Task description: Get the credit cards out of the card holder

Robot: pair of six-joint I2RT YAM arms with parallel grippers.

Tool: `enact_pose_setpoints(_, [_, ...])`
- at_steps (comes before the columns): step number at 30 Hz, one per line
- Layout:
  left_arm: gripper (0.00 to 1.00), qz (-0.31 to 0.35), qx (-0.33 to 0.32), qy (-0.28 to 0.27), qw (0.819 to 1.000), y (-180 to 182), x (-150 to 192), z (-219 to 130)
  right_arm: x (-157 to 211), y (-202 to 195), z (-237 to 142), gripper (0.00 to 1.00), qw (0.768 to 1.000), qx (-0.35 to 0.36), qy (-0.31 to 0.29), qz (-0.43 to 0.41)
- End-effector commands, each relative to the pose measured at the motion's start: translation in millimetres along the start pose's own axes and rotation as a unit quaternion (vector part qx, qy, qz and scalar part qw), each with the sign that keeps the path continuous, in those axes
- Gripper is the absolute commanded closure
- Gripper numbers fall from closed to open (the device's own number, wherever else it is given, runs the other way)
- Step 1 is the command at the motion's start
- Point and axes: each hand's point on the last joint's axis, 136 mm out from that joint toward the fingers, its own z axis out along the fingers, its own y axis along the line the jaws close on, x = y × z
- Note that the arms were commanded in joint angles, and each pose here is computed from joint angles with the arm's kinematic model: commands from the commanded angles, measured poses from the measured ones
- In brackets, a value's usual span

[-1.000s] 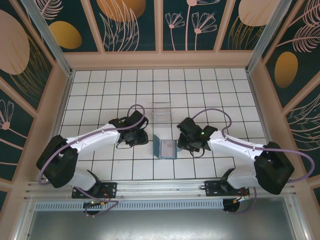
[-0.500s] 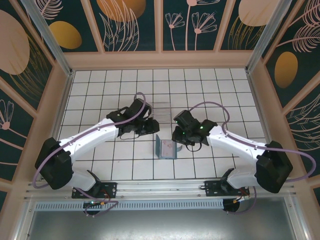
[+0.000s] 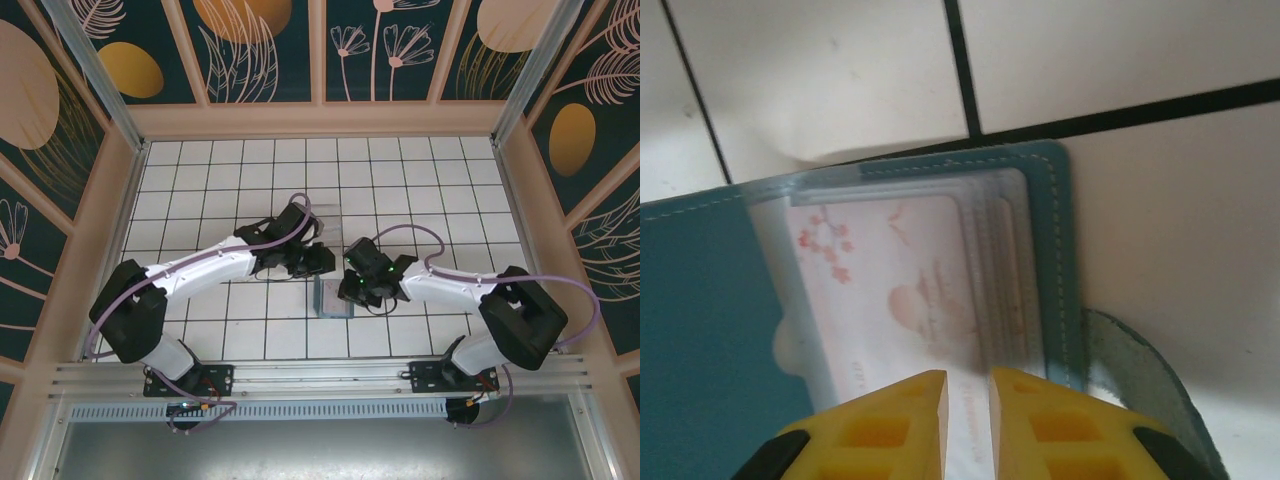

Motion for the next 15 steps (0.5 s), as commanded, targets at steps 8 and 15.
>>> enact_pose_setpoints(8, [0.75,-0.011,-0.068,0.029,0.997,44,21,15,-2,-1,2,0.82,1.0,-0.014,-0.006,0.024])
enact_pose_setpoints(15, [0.76,-0.02,-0.12,0.039,0.992,80,36,20,-2,1,3,0.81,1.0,-0.017,-0.005,0.018])
